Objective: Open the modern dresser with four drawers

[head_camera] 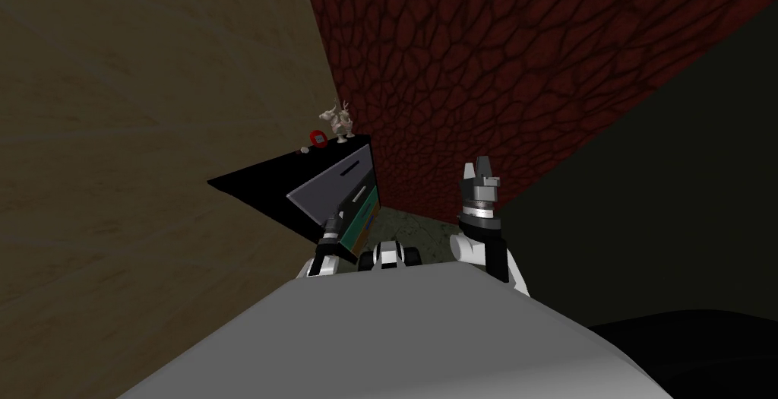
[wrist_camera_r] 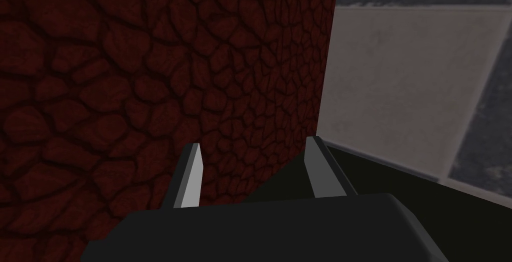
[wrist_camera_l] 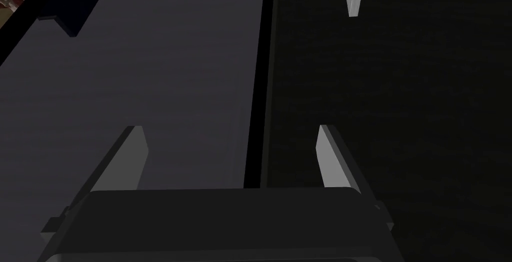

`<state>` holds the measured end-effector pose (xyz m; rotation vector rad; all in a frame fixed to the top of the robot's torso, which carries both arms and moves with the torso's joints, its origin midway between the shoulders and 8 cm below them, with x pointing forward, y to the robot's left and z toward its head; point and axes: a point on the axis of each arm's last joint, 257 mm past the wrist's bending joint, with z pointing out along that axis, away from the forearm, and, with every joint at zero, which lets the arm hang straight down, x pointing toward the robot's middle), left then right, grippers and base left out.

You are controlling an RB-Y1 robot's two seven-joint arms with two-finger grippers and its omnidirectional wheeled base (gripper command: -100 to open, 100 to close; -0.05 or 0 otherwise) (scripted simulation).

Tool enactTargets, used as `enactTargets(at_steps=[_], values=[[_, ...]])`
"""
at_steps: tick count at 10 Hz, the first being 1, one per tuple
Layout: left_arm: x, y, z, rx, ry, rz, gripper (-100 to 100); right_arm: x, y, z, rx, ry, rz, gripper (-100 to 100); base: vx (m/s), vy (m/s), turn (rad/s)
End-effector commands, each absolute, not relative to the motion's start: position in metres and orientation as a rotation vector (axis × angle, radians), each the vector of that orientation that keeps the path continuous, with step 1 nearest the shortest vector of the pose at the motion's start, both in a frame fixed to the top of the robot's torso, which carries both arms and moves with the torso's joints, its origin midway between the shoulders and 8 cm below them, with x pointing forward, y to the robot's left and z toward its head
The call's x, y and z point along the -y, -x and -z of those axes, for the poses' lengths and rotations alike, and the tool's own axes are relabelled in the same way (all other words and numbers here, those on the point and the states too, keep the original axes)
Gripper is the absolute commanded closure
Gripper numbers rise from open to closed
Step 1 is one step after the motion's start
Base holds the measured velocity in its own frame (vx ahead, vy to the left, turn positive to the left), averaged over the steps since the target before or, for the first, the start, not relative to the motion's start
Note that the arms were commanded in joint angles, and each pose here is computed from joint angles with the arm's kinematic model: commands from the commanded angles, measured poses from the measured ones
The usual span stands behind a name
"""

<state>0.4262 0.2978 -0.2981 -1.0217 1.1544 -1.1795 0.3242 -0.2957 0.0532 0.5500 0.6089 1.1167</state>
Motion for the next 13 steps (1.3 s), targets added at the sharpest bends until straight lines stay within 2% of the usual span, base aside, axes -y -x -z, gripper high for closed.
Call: enactTargets(at_steps=[1, 11, 13], values=[[-0.297, -0.427, 0.32, -1.173, 1.057, 1.164, -100, 0.296, -0.324, -0.053, -0.609, -0.55, -1.117, 0, 0.1, -0.007, -0.015], [-0.254, -0.421, 0.378, -1.175, 1.209, 1.191, -100, 0.296, -0.324, -0.053, -0.609, -0.55, -1.117, 0, 0.077, 0.001, -0.012], [-0.261, -0.432, 0.37, -1.178, 1.198, 1.185, -100, 0.296, -0.324, -0.053, -0.609, -0.55, -1.117, 0, 0.058, -0.003, -0.006]])
